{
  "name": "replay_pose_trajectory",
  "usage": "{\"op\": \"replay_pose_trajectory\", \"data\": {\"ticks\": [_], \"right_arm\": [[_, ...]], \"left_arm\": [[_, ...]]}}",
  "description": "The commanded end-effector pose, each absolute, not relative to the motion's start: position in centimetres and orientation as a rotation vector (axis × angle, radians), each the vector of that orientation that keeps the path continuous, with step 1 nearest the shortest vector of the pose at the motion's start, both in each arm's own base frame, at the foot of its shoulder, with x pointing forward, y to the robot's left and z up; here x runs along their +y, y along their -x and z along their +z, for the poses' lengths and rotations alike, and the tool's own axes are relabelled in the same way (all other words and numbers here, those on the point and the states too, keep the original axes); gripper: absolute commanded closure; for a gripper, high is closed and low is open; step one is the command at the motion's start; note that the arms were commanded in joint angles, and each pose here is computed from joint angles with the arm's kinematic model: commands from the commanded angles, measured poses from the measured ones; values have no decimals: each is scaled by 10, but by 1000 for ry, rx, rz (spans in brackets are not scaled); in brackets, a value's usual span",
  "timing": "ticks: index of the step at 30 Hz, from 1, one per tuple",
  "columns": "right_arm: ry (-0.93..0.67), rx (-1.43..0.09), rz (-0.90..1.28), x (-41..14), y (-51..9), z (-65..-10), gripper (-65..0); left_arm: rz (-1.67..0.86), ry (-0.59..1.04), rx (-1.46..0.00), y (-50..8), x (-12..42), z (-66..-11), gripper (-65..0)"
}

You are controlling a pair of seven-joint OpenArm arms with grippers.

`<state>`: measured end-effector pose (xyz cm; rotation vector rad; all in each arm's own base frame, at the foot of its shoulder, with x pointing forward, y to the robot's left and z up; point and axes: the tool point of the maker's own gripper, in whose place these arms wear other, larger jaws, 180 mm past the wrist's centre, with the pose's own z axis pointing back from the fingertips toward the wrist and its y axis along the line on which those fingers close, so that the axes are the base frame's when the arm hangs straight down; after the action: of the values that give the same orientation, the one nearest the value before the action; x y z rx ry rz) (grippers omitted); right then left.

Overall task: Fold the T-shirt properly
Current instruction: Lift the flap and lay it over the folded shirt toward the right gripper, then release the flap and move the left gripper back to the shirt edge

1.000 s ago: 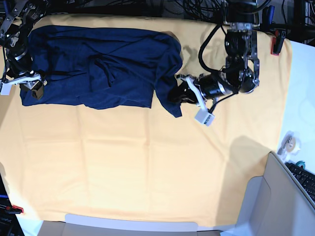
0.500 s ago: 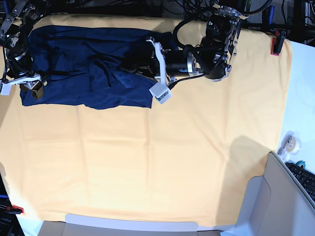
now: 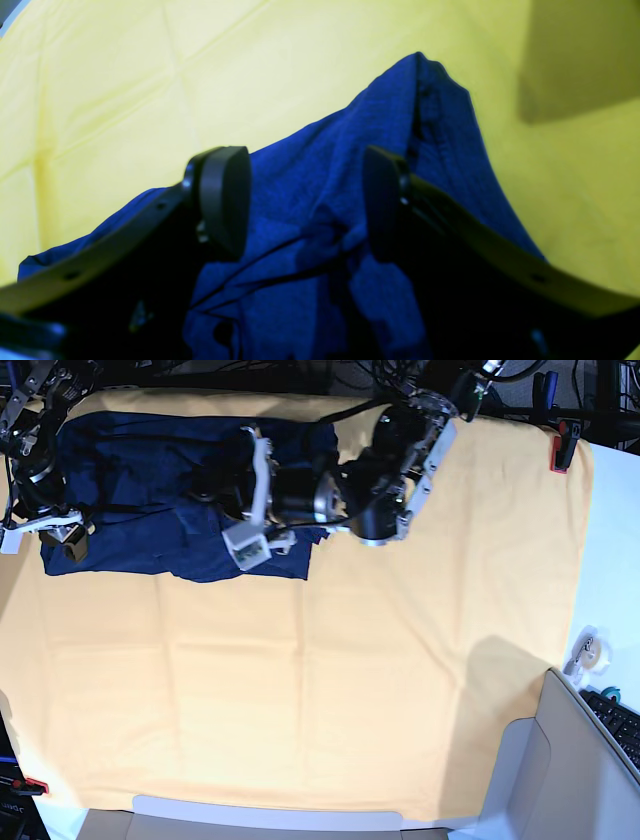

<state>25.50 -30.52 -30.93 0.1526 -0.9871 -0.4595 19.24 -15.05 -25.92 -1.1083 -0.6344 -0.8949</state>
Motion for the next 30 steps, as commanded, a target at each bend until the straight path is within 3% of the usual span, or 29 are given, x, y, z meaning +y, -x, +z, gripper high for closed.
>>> {"op": "replay_pose_trajectory", "data": {"ticks": [1,11,20,25,30], "right_arm": [[-140,-1039,-444,-311,-261,-295,-349],[-138,-1037,-444,-311,-260,-295,-349],[-135,-1037,-444,-312,-260,-295,-349],[-134,-1037,-443,-313,-260,-295,-349],[-133,-1034,-443,-313,-259,-296,-349]], "left_arm": [[-913,1116,-682,-196,-155,-247,0],[-1001,1083,-659,-182,-170,-254,-7],[-1002,1085,-649,-179,-169,-256,-251],[-952,1062,-721,-199,-155,-244,-279],[-806,932,-774,-242,-99,-259,-279]]}}
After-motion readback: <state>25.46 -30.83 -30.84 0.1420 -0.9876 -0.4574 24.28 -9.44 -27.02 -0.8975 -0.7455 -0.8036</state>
